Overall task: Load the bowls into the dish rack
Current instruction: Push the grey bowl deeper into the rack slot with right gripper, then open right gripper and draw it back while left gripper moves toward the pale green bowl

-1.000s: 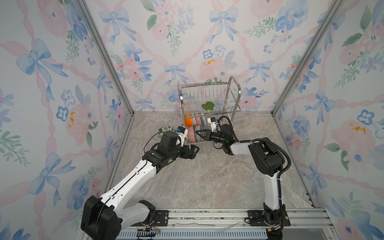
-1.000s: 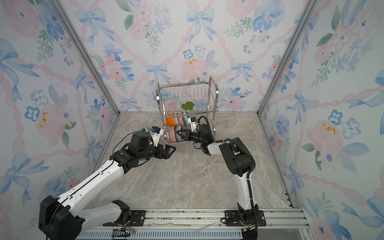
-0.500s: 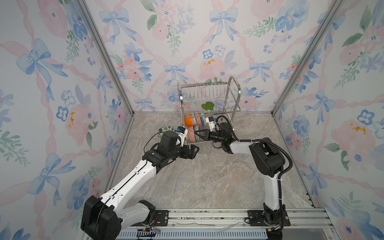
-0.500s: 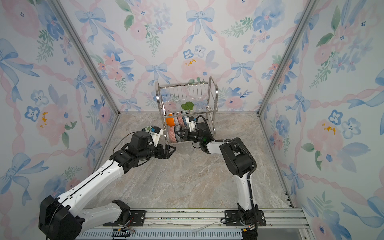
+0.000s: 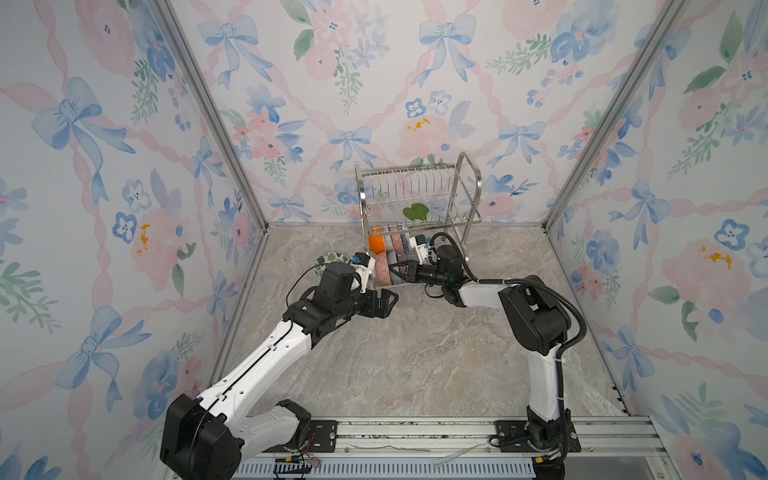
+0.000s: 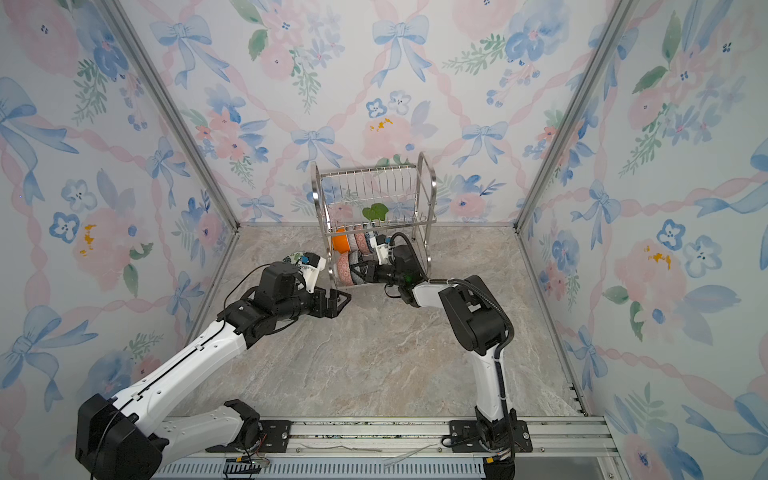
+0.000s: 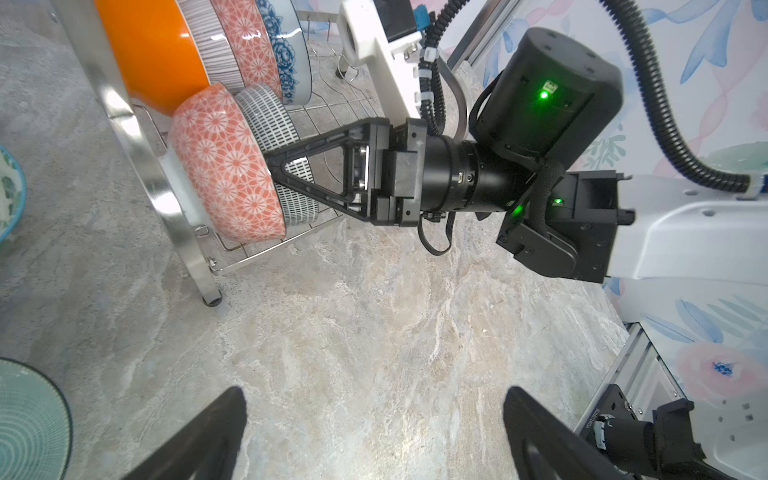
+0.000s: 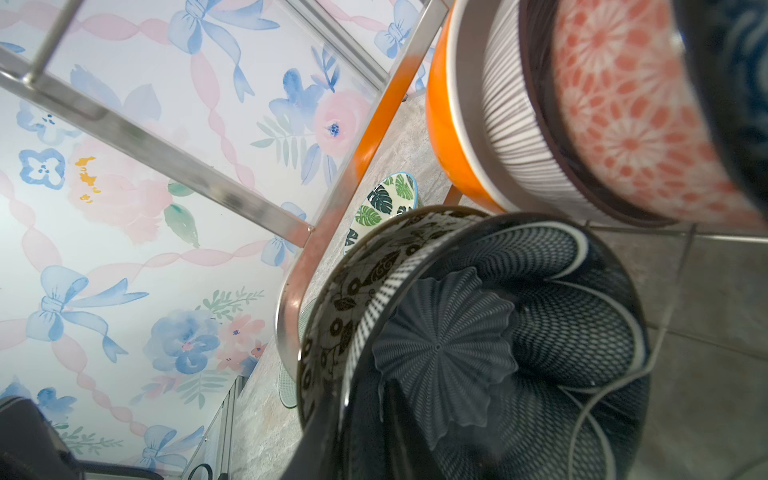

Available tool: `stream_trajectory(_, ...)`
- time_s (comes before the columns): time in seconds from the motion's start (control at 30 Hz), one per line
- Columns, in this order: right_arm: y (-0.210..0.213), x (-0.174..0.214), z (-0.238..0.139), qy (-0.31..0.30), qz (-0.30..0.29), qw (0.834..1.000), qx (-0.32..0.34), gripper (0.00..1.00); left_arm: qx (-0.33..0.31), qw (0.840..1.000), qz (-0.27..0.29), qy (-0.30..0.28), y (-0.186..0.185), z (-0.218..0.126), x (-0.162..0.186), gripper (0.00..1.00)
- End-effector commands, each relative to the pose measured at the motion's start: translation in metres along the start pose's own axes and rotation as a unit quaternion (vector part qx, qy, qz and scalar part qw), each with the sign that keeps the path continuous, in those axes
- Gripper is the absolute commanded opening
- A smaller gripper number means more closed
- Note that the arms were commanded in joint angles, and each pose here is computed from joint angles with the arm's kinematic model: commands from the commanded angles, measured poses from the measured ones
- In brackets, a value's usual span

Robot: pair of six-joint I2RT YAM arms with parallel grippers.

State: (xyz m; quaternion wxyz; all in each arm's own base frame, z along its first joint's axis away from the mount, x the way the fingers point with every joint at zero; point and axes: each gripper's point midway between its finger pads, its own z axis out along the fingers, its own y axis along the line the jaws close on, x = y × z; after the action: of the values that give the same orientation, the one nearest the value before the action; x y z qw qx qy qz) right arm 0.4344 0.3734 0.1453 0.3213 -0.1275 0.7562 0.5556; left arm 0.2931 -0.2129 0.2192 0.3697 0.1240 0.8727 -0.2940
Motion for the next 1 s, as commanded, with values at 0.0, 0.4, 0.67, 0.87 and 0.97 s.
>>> stream_trajectory(0.0,0.019,-0.013,-0.004,-0.004,-0.019,1.0,-0.006,0.21,-0.007,1.0,0.001,0.001,0.004,-0.003,0.003,0.98)
stream_trajectory(0.4,0.025,-0.013,-0.012,-0.006,-0.025,1.0,-0.005,0.25,-0.014,1.0,-0.003,-0.003,0.006,-0.004,0.001,0.98)
stream_trajectory(0.67,0.026,-0.011,-0.022,-0.01,-0.029,1.0,0.002,0.27,-0.019,1.0,-0.007,-0.008,0.009,-0.006,0.001,0.98)
stream_trajectory(0.87,0.027,-0.01,-0.03,-0.013,-0.032,0.999,0.008,0.28,-0.026,0.999,-0.017,-0.013,0.013,-0.008,-0.001,0.98)
stream_trajectory(0.97,0.027,-0.009,-0.032,-0.012,-0.035,0.999,0.014,0.28,-0.031,0.999,-0.021,-0.012,0.016,-0.009,0.0,0.98)
